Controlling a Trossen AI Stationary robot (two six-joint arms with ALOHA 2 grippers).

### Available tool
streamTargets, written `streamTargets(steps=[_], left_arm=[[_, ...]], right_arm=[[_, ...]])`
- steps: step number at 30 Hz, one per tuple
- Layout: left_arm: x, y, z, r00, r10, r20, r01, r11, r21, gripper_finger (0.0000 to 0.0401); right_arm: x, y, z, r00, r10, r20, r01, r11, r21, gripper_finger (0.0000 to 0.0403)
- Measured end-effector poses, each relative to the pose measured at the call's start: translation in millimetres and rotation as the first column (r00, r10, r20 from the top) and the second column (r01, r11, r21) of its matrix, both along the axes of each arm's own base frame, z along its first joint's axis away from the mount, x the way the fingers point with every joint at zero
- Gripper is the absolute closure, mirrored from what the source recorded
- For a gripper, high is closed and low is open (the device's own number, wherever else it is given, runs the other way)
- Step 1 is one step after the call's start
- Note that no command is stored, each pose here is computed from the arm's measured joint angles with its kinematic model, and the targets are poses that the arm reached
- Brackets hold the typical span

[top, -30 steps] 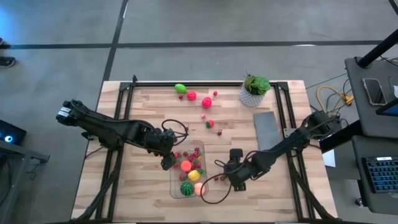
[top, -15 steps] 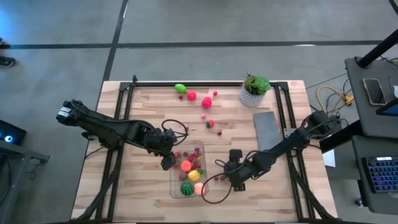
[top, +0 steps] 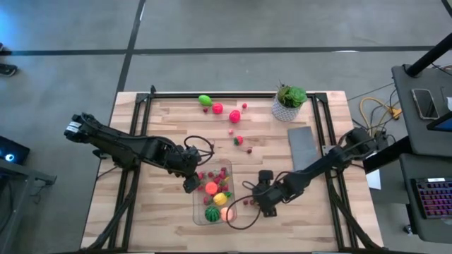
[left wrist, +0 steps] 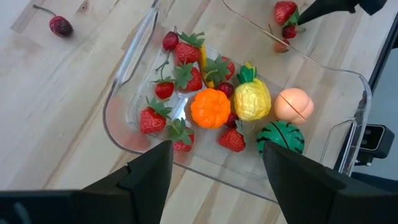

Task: Pick and placing Produce into tupperware
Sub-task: Put the red strawberry into the transparent bin

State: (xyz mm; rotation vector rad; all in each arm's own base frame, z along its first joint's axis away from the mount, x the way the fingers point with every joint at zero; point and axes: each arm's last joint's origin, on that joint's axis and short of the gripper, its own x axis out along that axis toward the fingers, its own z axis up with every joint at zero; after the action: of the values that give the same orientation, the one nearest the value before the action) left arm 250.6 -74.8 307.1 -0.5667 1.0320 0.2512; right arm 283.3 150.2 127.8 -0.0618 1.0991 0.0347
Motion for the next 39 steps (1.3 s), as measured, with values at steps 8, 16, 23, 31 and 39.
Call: streamTargets(steps=[8,16,23,31,39], left_arm=[[0,0,0,1.000,0.001,-0.001,-0.001,1.000,0.001,0.0166],[0,0,-1,1.000,0.001,-0.006,-0.001,1.000,0.002,0.0166],[0,0,-2,1.000,0.001,-0.007,-0.001,1.000,0.002,0.0166],[0,0,-2,1.000,0.001,-0.007,-0.001,1.000,0.002,0.0166],[0,0,-2,1.000,0.001,-0.006,-0.001,1.000,0.002,0.0166]], right_arm=[[6,3,-1,1.000,-0.004,-0.003,0.004,1.000,0.013,0.0056],[9,3,1,1.000,-0.010,0.005,0.009,1.000,0.013,0.0113],[10,3,2,1.000,-0.015,0.009,0.015,1.000,0.004,0.0178],[14,5,9,0.999,-0.028,0.018,0.028,0.999,0.015,0.0226],[20,7,25,0.996,-0.085,-0.018,0.085,0.996,0.007,0.0258]])
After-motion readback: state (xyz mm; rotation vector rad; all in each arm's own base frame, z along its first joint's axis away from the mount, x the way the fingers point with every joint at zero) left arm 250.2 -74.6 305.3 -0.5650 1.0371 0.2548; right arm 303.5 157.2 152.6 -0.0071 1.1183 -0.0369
